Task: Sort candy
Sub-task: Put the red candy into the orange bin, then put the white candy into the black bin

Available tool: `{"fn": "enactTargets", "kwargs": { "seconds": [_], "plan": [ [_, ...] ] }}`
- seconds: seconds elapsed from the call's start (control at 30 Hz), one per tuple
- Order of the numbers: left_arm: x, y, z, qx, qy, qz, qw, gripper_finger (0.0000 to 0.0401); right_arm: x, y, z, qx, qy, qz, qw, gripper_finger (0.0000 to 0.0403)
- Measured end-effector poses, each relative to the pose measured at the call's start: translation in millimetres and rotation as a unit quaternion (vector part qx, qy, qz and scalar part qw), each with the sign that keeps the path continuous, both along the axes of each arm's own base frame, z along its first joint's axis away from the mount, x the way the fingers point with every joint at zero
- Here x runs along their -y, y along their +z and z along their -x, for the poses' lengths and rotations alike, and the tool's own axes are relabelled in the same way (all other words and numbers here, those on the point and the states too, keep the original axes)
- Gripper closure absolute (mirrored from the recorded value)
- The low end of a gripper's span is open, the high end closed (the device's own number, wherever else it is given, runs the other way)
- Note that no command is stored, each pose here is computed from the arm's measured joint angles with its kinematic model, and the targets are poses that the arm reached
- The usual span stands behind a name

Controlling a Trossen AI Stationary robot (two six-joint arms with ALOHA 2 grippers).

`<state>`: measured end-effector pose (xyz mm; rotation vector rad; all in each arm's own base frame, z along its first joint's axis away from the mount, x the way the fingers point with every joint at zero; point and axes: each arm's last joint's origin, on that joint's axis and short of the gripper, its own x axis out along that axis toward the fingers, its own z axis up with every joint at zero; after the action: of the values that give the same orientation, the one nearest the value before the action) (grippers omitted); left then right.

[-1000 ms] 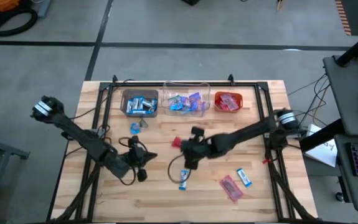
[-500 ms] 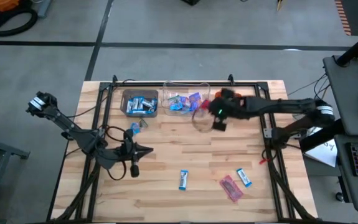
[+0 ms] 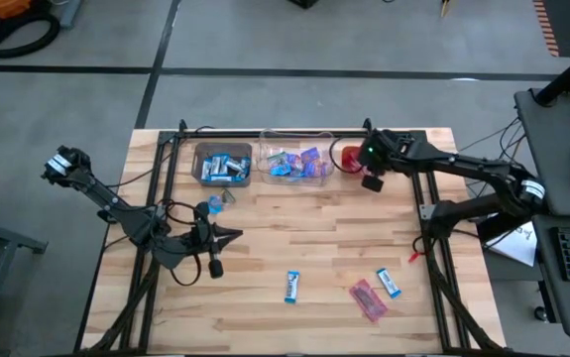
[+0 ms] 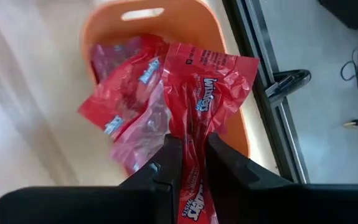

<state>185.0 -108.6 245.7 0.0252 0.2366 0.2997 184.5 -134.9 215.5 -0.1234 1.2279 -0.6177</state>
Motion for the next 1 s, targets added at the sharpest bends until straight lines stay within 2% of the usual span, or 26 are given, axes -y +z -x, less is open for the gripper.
{"fn": "enactTargets", "kwargs": {
  "seconds": [0.27,0.43,0.53,0.73,1.0],
  "plan": [
    [0.0,0.2,-0.1,0.001,0.000,0.001,1.000,0.0401,12.5,-12.0,-14.2,0.008,0.029,0.026,0.999,0.0347],
    [0.0,0.3,-0.1,0.001,0.000,0.001,1.000,0.0401,15.8,-23.8,-18.5,-0.006,0.018,0.011,1.000,0.0340],
    [-0.5,0.4,0.1,0.004,0.010,-0.002,1.000,0.0401,17.1,-29.3,-20.5,-0.008,0.007,0.003,1.000,0.0316],
    [-1.1,0.5,0.0,0.005,0.017,-0.004,1.000,0.0401,19.7,-30.7,-24.3,-0.001,-0.011,-0.003,1.000,0.0242],
    [-2.4,0.5,-0.1,0.010,0.031,-0.001,0.999,0.0401,20.0,0.2,-24.9,0.027,-0.060,-0.015,0.998,0.0171]
  ]
}}
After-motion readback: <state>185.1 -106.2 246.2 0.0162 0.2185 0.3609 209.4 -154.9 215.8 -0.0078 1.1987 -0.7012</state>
